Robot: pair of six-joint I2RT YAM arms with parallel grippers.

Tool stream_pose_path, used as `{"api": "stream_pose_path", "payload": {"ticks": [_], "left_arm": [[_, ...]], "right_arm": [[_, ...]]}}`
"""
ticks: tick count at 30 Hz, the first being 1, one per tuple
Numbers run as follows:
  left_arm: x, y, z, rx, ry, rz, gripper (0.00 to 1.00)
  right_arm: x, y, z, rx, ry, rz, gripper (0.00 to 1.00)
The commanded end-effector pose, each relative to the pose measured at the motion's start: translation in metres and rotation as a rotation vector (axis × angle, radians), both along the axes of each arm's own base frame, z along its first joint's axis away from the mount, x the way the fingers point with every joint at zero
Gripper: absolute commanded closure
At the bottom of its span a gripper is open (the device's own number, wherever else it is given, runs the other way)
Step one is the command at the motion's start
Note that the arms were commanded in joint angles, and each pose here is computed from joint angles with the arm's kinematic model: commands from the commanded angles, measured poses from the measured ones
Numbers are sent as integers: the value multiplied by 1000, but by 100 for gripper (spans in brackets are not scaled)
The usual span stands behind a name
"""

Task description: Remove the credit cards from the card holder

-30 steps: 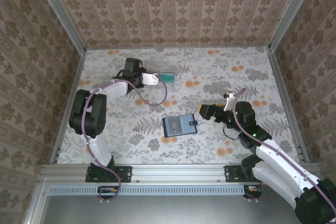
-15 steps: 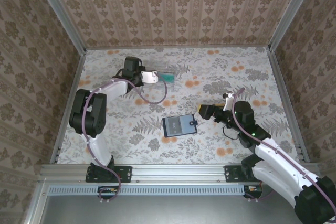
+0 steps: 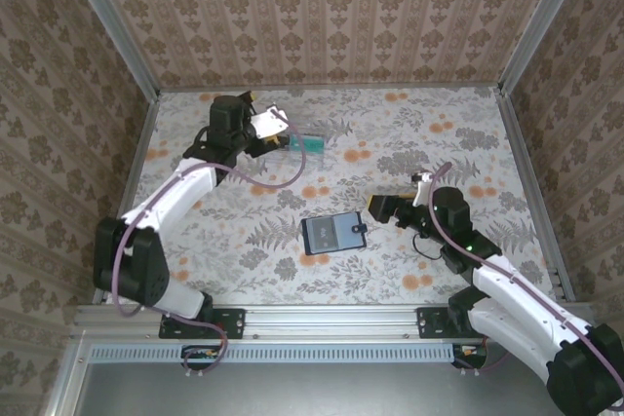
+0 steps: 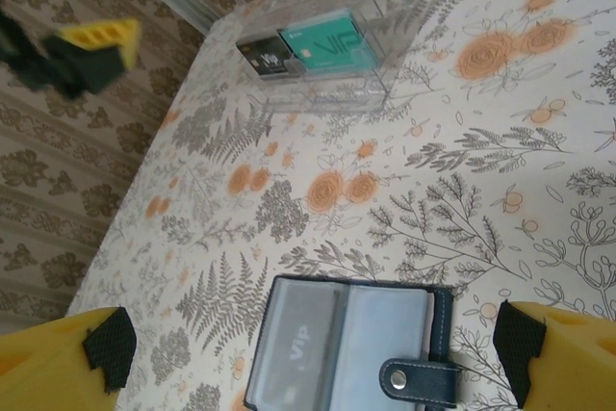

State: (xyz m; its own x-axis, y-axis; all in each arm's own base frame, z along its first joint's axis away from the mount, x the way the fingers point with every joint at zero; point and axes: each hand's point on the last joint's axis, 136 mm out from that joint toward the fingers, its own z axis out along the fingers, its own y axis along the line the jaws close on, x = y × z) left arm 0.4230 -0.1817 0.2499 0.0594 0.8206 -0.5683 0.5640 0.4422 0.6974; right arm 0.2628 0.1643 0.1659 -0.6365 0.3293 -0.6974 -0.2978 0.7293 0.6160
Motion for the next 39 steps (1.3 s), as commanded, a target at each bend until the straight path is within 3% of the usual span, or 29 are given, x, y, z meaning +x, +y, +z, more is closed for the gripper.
{"api": "stream_pose_path", "payload": {"ticks": [1,7,13,18,23,31,34,39], "left_arm": [[-14,16,16,-293,160,237,0],[-50,46,18,-617,347,523,0],[-94,46,-14,-912,534,568,1],[-128,42,-56,-1113,701,670,13],[-161,25,-99,-1122,802,718,19],[-176,25,-128,-1054,784,753,19],[-173,25,-118,-1050,760,744,18],[-172,27,-112,-1049,752,746,13]], "right_arm": [[-1,11,3,-40,13,56,5],[-11,41,-22,-201,98,167,19],[-14,54,-44,-279,153,202,26],[-14,56,-65,-322,217,208,31],[-15,63,-81,-341,263,228,35],[-3,65,-80,-364,267,185,34],[21,66,-60,-380,223,116,37],[86,72,-27,-409,198,-15,54]]}}
